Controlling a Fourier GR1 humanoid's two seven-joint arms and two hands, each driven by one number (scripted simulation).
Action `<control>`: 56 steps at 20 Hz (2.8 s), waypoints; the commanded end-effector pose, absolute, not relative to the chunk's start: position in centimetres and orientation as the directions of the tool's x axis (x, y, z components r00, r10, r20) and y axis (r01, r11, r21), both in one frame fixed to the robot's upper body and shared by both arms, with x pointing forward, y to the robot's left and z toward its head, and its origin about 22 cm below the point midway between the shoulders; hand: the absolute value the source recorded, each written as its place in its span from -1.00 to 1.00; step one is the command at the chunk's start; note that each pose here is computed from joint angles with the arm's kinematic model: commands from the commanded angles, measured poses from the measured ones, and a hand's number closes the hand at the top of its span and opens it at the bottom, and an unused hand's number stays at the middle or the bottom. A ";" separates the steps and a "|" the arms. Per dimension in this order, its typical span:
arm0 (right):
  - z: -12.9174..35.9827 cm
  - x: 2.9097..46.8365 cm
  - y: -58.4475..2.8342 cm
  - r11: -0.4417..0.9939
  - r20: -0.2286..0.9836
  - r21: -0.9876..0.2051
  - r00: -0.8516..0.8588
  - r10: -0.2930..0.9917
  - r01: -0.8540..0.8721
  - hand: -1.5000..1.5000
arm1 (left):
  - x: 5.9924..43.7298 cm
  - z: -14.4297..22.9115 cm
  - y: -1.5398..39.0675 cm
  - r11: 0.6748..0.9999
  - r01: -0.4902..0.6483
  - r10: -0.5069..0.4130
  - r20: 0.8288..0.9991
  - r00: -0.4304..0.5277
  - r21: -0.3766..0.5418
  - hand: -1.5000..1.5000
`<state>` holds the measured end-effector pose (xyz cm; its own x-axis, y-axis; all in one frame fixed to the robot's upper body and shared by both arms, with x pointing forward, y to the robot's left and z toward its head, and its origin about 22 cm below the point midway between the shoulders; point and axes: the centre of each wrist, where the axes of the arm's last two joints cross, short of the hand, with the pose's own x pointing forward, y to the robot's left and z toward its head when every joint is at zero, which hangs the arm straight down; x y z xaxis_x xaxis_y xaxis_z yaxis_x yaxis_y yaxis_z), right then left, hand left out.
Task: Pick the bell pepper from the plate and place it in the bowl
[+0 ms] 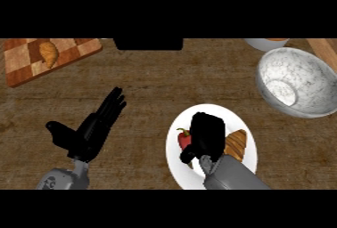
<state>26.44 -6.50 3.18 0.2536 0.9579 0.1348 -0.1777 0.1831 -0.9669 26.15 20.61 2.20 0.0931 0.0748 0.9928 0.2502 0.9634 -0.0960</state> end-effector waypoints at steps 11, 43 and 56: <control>16.0 25.4 -8.5 0.147 0.180 -0.982 0.343 0.922 0.122 1.00 | 25.4 1.8 20.3 0.964 0.247 0.079 0.992 0.095 -0.100 0.00; 20.7 38.1 -26.9 0.142 0.292 -0.927 0.430 0.854 0.349 1.00 | 27.5 2.8 20.3 0.960 0.265 0.073 0.994 0.084 -0.093 0.00; 13.3 42.5 -34.5 0.202 0.268 -0.963 0.652 0.709 0.176 -1.00 | 27.9 1.9 20.1 0.955 0.281 0.076 0.994 0.073 -0.094 0.00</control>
